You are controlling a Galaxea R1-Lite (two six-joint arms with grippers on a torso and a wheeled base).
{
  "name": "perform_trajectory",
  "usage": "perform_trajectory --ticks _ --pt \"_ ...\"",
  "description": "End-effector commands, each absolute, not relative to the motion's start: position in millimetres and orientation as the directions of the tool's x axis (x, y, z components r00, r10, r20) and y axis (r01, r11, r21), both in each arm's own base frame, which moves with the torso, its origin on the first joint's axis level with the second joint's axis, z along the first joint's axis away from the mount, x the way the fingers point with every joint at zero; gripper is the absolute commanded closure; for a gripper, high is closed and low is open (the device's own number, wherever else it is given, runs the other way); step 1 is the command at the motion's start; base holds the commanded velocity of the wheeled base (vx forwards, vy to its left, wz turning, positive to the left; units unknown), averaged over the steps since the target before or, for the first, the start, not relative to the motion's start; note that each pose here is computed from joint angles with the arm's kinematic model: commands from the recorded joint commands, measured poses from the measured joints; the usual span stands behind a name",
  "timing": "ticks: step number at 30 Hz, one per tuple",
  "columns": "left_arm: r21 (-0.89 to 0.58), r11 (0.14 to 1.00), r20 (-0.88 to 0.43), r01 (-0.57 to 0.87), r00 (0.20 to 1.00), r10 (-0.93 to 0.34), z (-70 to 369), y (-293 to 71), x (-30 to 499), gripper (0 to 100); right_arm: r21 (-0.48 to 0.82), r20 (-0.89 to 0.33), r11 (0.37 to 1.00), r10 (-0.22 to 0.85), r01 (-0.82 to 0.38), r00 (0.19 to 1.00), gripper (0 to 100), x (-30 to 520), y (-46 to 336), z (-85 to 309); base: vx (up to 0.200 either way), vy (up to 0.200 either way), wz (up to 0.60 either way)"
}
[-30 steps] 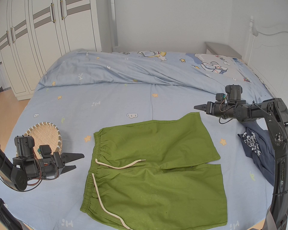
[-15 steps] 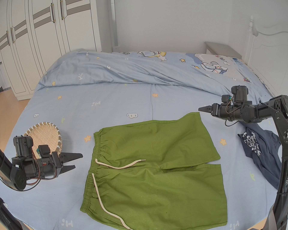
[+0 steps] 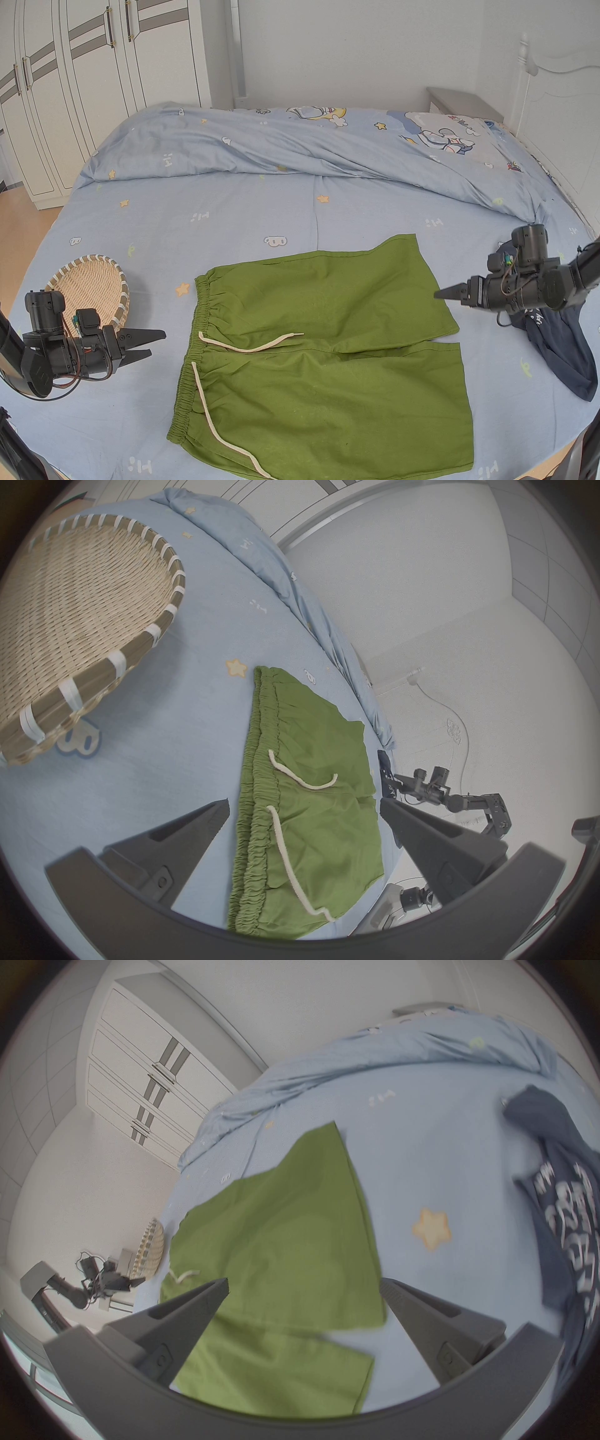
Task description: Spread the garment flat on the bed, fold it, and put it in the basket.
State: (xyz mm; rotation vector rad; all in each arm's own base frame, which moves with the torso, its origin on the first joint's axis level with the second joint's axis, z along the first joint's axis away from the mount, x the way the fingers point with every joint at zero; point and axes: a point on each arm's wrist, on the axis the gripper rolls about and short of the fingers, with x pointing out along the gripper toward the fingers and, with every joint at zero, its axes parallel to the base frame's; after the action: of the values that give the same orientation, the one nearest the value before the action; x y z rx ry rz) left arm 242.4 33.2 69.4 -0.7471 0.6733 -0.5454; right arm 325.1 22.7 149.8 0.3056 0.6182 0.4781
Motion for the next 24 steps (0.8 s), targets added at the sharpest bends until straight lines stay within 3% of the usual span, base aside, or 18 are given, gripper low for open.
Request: perform_trajectory --ticks 1,7,19,24 --pt "-0.755 0.625 -0.411 0.199 0.600 -0.687 30 43 233 0 0.449 -0.564 0.842 0.527 -0.300 0.636 0 140 17 100 0.000 0.000 0.00" --pt "-0.768 0.614 -0.440 0.182 0.546 -0.713 15 33 235 0 0.458 -0.591 0.846 0.520 -0.274 0.617 0 126 16 90 0.000 0.000 0.00" --pt "-0.634 0.742 -0.596 0.220 0.472 -0.649 -7 17 204 0 0.473 -0.596 0.841 0.526 -0.264 0.607 0 98 16 79 0.000 0.000 0.00" --pt "-0.619 0.753 -0.623 0.223 0.445 -0.644 -10 15 189 0 0.476 -0.610 0.840 0.528 -0.260 0.591 0 94 16 74 0.000 0.000 0.00"
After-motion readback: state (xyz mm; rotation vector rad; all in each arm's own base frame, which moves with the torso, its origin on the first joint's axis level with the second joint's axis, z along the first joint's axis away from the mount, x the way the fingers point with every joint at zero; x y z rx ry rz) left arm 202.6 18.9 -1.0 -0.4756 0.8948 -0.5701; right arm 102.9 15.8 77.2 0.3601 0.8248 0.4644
